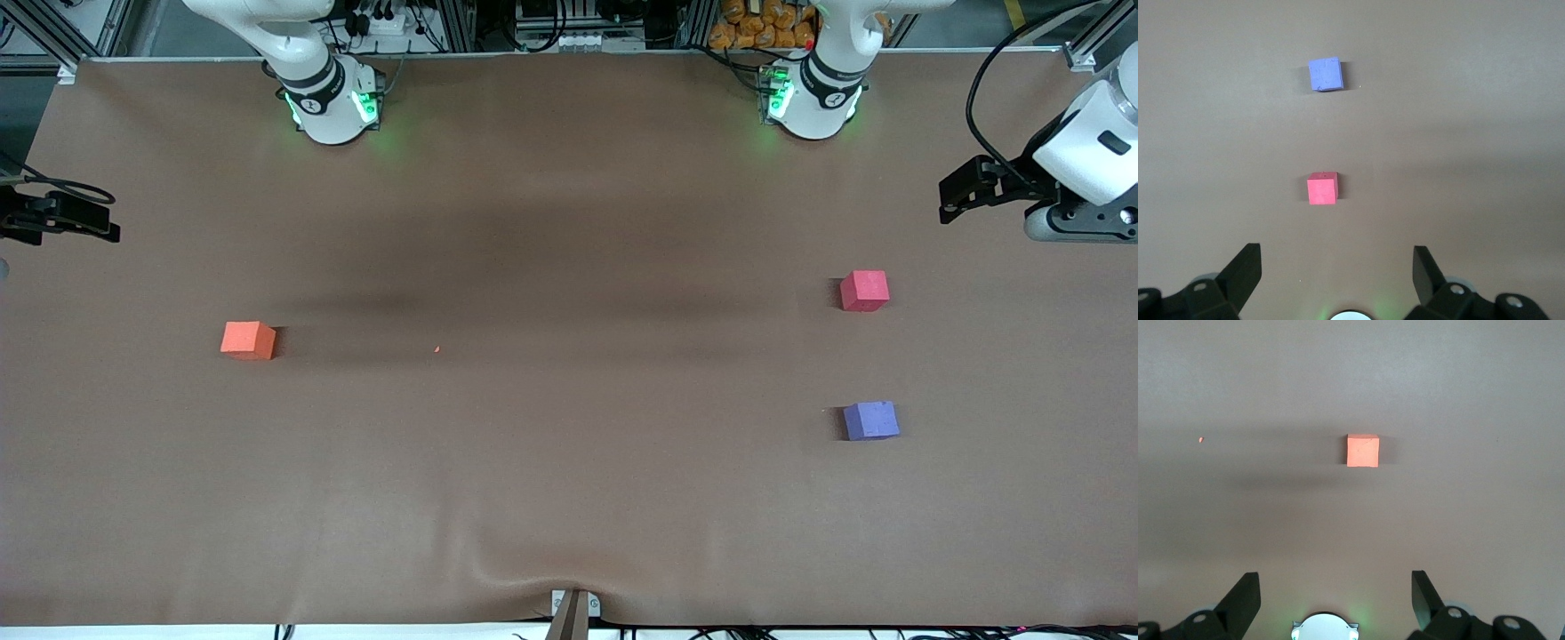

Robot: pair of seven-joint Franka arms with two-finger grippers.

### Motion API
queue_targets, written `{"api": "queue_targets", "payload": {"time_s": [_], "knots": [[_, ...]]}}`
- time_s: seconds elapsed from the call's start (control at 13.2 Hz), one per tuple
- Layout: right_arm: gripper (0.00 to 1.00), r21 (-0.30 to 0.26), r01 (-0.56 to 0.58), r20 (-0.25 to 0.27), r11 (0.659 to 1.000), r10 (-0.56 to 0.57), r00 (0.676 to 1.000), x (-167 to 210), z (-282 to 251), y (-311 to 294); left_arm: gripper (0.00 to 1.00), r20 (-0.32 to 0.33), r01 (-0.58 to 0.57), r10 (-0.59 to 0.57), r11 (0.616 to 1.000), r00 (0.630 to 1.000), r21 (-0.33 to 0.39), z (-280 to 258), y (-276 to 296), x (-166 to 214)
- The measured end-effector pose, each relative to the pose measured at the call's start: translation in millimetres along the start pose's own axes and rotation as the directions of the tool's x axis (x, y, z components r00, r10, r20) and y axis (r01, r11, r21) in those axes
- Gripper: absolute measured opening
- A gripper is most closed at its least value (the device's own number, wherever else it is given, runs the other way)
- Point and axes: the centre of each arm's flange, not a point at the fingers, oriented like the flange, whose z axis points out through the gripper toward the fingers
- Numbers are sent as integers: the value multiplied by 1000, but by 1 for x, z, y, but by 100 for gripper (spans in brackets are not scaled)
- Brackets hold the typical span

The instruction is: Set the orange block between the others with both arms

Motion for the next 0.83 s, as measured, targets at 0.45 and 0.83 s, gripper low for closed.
{"api": "queue_targets", "payload": {"time_s": [0.45,0.83], "knots": [[100,0,0,0,1000,0,1000,0,0,0,100,5,-3,3,1000,1000,0,2,2,1],[100,1,6,20,1000,-6,1000,7,10,-4,100,47,-8,8,1000,999,1,15,4,5]]}}
